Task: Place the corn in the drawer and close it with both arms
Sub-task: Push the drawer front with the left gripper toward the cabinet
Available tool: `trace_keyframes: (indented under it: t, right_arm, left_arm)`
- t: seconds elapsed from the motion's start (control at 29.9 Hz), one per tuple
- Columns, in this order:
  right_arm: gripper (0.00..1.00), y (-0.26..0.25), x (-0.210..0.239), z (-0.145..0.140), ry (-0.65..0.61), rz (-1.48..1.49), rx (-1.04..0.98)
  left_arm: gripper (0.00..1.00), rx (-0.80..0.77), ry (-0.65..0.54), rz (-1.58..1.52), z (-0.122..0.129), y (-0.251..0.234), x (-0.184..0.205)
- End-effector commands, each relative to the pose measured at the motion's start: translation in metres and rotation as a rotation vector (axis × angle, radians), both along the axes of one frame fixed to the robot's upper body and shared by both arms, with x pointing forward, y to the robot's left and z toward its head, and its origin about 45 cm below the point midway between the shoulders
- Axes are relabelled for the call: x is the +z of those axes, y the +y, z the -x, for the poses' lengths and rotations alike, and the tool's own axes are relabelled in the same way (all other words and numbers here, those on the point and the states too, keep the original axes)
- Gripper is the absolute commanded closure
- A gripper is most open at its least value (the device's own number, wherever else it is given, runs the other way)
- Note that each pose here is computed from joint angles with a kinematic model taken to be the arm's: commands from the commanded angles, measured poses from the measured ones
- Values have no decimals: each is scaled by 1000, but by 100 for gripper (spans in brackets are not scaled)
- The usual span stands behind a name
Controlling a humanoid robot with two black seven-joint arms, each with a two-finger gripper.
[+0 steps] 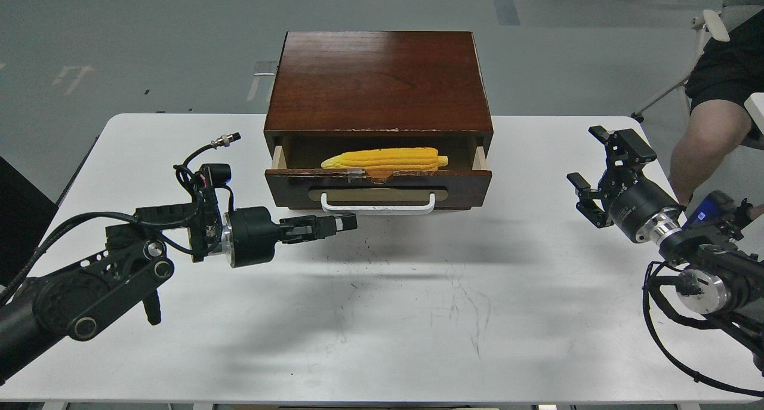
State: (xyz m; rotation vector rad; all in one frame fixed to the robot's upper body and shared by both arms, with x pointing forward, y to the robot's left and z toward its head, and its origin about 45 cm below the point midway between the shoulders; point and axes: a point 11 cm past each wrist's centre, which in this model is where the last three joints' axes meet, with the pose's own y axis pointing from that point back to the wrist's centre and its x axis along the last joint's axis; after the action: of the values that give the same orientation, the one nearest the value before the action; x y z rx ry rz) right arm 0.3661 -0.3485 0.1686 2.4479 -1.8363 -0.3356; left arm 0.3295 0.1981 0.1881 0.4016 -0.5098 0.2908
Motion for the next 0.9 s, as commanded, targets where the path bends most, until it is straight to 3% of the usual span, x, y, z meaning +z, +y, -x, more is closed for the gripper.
trace_keyframes:
  t: [0.0,0.87]
  right_arm:
    - [0,0,0,0,0,0,0]
    - [0,-1,0,0,0,0,-3]
  left_arm:
    - [100,10,1,22,-4,0,5]
    - [100,86,10,-5,-30,13,-1]
